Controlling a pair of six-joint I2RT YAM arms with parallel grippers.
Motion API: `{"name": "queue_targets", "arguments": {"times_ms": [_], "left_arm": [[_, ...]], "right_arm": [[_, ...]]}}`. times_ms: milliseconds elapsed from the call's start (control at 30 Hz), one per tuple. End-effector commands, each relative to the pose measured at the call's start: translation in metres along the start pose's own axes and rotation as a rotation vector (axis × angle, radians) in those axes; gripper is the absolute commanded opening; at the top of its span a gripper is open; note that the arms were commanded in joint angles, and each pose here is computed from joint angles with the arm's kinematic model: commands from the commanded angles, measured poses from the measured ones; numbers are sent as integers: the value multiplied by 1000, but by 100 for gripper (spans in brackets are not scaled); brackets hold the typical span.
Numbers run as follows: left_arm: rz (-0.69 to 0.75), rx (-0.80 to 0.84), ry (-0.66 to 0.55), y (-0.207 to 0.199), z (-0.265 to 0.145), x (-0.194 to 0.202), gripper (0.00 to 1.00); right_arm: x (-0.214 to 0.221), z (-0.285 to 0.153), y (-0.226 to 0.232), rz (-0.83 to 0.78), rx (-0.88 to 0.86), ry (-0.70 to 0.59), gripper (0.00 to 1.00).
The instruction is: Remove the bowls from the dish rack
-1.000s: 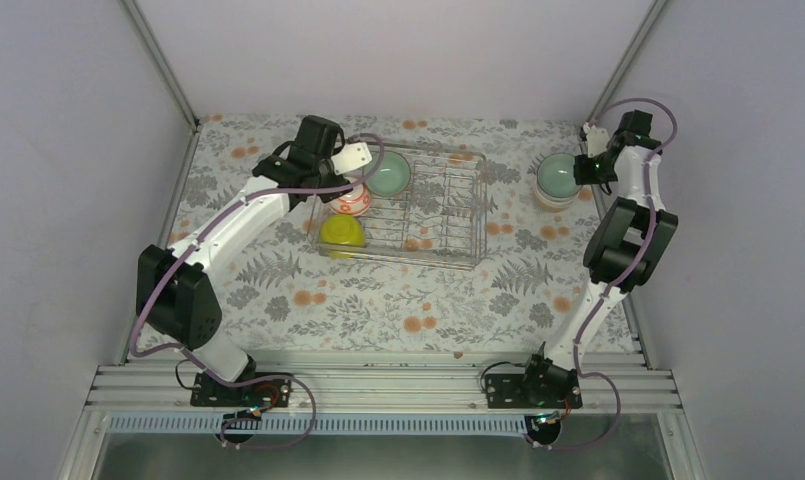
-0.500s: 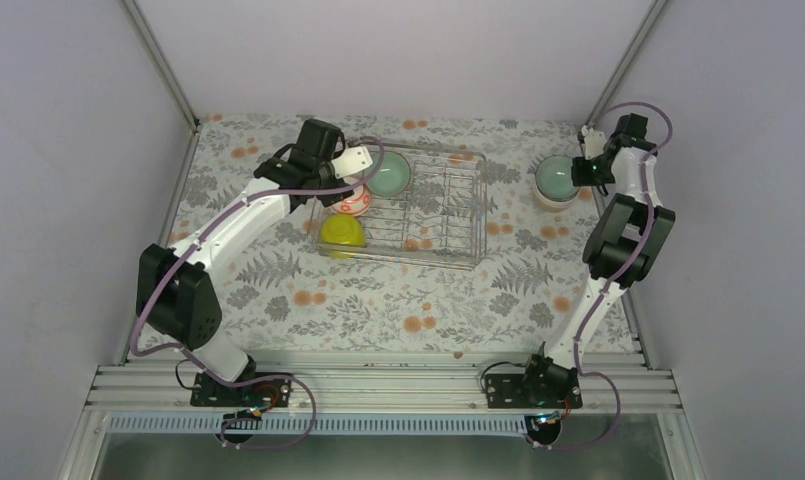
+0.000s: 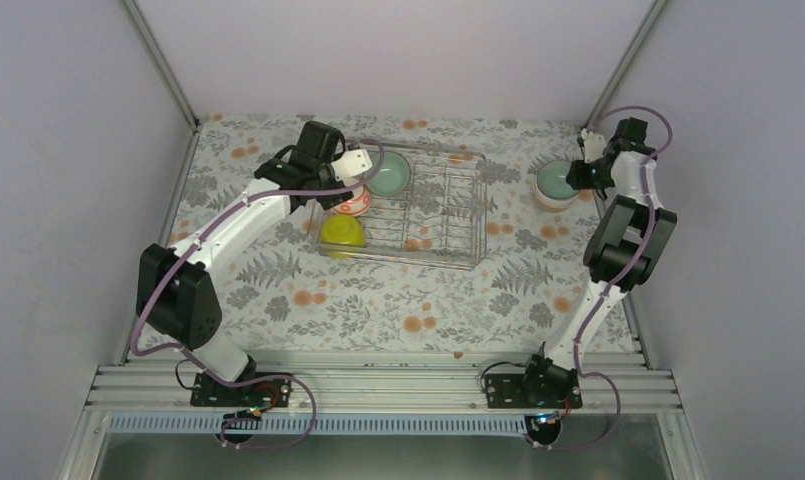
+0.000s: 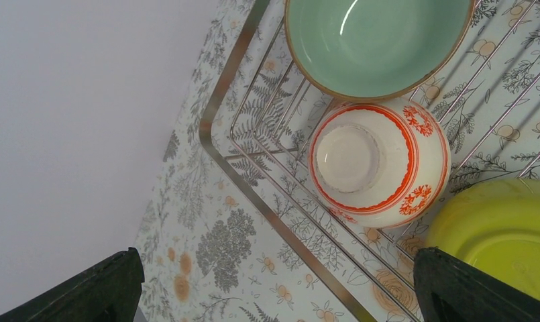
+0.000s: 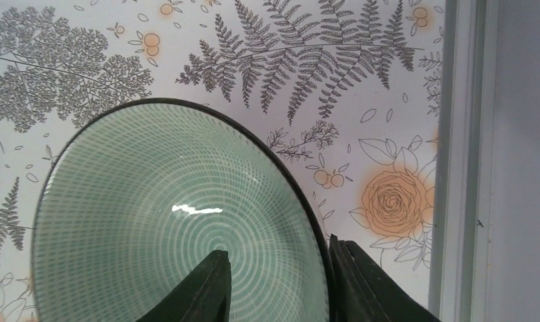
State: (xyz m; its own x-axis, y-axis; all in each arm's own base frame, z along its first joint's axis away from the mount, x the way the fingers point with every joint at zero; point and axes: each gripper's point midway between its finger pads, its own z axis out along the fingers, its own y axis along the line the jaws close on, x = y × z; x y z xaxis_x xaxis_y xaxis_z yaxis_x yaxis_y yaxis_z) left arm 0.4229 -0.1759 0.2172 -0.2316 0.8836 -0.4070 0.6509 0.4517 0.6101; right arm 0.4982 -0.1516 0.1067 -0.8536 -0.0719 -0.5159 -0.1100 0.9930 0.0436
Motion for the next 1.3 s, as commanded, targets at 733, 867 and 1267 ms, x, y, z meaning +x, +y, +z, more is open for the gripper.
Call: {"name": "queue_targets", "arguments": {"times_ms": [733,867,1267], "left_arm": [[-52,13,-12,-12,7,9,100],[-52,12,-13,-13,7,10,100],[-57,6,-7,-14,6,14,100]], "right_arm": [[8,-80,7,-120,60,-292,4],[12,-65,5,-119,49,-306,4],[-2,-56,1,-104,21,-344,4]]}}
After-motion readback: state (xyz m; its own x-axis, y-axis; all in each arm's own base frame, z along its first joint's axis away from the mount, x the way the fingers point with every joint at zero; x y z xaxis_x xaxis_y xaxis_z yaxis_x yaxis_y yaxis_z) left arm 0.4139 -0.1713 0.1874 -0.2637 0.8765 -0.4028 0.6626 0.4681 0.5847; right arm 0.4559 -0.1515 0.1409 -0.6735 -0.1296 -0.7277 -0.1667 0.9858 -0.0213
